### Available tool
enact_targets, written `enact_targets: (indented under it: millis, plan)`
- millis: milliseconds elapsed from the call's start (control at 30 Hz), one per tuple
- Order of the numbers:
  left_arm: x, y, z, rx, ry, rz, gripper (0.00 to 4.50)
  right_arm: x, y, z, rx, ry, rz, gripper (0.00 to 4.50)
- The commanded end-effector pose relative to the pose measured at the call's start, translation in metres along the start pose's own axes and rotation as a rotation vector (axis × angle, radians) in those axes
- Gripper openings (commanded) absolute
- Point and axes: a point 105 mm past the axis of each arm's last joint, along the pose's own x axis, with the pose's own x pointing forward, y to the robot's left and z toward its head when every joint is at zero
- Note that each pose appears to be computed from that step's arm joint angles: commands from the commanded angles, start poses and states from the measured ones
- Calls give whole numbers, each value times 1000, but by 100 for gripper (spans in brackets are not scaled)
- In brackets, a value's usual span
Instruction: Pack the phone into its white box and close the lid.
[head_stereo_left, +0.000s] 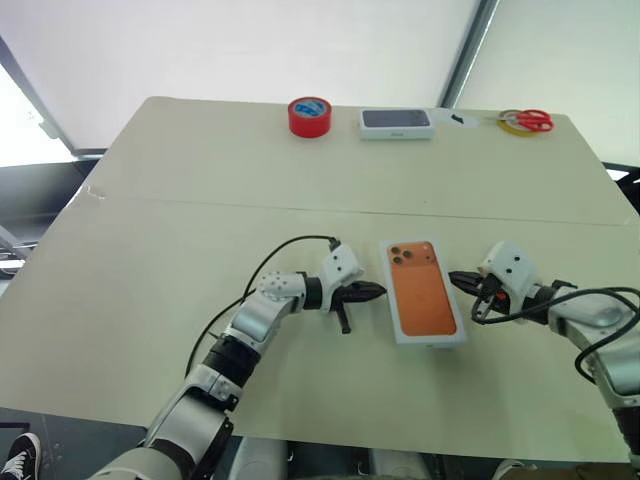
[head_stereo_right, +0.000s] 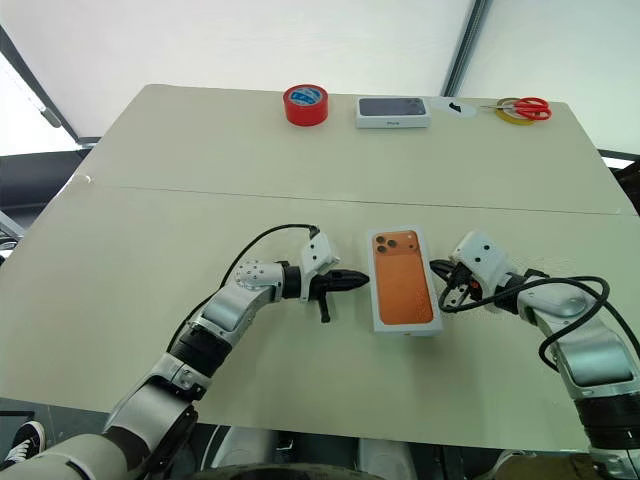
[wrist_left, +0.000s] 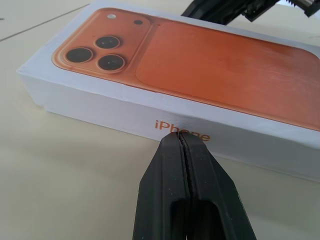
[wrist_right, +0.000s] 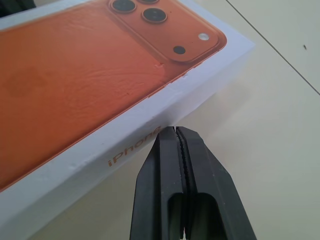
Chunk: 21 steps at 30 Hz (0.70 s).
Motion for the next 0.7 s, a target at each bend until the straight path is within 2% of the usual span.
enact_targets:
  millis: [33, 167, 333, 467, 600, 700]
  plan:
    - [1, 0, 21, 55, -62, -6, 0, -3, -4, 3, -68, 11, -6, 3]
    - [-2, 0, 9, 79, -16, -8, 0, -2, -8, 0, -103, 38, -28, 3]
    - [-1, 6, 19, 45, -77, 33, 0, 3, -6, 0, -149, 62, -17, 3]
    - [-5, 10, 20, 61, -75, 52, 0, 2, -9, 3, -153, 56, -20, 3]
    - [-12, 23, 45, 53, -167, 96, 0, -8, -26, 28, 10, -108, -53, 3]
    - [-8, 30, 59, 88, -210, 125, 0, -11, -30, 38, 35, -162, -35, 3]
